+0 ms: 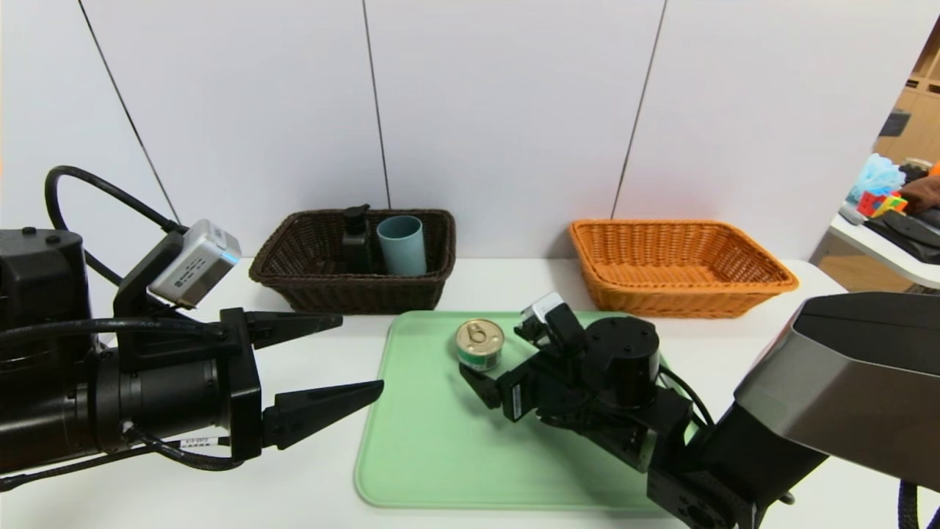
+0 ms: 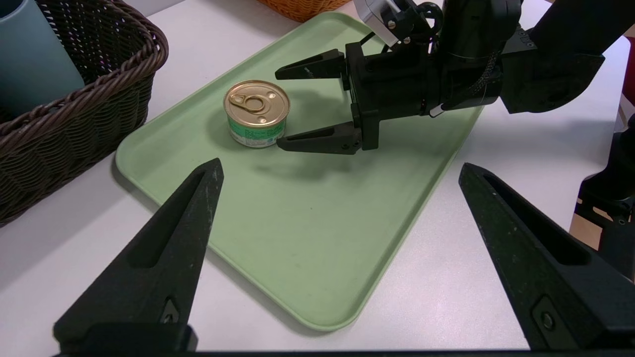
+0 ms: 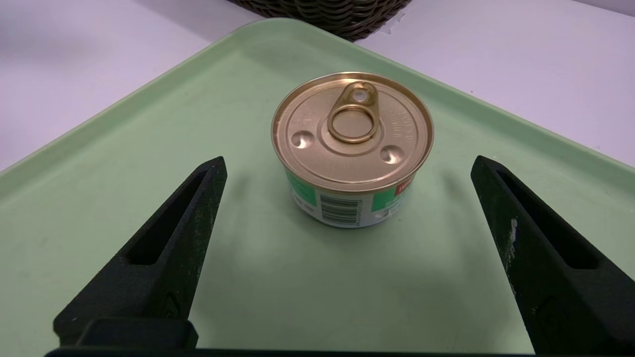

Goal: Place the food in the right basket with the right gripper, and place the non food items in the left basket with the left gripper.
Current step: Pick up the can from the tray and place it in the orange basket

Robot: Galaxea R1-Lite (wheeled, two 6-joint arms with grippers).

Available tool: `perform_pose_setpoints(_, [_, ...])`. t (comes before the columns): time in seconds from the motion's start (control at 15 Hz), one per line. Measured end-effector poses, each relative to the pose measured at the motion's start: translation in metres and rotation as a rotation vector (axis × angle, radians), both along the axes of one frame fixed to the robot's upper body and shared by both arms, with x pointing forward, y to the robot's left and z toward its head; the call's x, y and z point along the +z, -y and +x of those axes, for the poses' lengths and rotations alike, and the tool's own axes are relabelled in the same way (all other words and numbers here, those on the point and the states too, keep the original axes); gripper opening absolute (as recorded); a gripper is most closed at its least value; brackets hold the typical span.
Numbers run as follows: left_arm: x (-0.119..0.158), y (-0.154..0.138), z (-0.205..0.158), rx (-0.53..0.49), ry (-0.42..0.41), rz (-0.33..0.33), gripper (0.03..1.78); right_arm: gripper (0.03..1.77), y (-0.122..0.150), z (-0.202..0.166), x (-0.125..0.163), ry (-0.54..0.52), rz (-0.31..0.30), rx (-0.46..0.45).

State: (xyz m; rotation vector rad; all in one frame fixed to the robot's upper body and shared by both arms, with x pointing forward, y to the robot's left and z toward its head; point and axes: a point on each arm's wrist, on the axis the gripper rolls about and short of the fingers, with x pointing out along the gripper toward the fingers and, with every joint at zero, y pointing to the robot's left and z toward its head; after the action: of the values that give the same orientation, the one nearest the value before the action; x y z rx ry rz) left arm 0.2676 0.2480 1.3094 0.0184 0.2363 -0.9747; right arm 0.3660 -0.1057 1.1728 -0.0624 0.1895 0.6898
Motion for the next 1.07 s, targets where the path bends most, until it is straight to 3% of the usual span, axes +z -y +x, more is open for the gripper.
perform_pose_setpoints(1.07, [0.003,0.002,0.004,0.002,0.005,-0.002,1.69,1.7,-0.013,0.017,-0.008,-0.031,0.029,-0.033])
